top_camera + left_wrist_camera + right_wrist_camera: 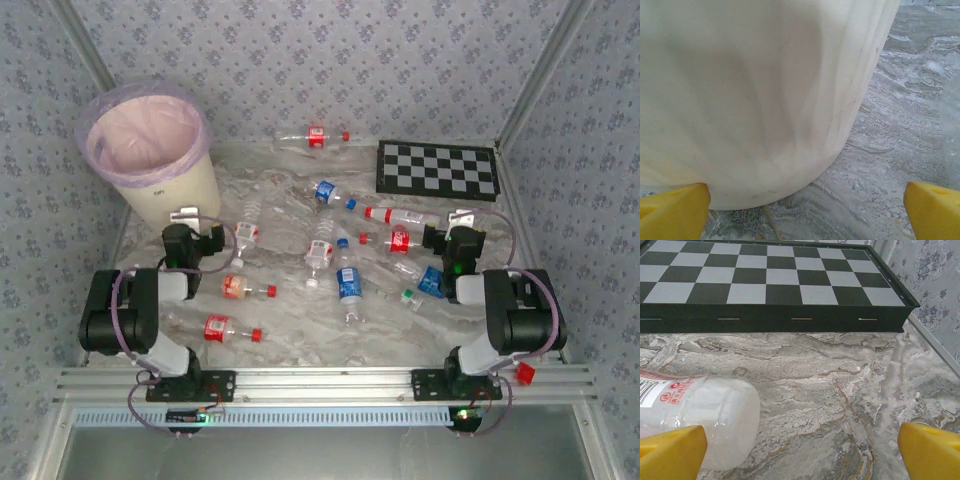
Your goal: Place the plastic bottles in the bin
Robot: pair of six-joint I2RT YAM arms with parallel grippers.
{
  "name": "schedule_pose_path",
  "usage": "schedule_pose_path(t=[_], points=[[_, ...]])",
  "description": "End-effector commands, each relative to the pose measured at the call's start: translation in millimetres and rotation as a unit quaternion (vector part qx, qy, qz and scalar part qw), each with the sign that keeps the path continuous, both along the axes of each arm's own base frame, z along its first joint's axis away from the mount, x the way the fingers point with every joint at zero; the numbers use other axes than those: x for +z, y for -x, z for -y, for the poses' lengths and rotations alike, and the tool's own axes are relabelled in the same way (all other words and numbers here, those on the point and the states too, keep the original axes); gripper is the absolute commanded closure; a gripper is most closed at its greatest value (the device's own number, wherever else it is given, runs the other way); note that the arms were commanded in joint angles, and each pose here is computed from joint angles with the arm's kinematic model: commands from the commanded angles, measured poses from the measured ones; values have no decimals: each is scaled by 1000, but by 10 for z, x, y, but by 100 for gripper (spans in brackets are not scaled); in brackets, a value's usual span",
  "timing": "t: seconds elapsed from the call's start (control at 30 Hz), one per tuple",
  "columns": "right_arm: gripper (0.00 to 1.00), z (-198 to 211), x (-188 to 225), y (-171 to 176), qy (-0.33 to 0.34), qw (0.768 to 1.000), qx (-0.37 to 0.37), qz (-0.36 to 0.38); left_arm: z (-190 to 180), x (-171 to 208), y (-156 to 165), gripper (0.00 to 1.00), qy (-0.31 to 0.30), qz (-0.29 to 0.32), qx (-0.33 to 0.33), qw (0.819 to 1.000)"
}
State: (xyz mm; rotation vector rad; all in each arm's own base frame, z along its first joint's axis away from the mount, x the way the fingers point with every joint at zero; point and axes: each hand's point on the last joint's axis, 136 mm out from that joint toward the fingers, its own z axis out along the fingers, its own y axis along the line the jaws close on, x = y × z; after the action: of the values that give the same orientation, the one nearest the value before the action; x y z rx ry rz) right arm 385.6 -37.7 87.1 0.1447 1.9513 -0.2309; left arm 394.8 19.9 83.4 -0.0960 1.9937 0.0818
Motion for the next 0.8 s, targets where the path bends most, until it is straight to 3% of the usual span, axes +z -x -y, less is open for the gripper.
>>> schedule_pose_path(t=[0.0, 0.77], points=[[0, 0, 11, -9, -4, 1000, 1, 4, 48, 49, -28, 1, 4, 16, -11, 1000], [0, -4, 5, -13, -9, 1000, 5, 3, 45, 47, -28, 1, 4, 15, -10, 1000]])
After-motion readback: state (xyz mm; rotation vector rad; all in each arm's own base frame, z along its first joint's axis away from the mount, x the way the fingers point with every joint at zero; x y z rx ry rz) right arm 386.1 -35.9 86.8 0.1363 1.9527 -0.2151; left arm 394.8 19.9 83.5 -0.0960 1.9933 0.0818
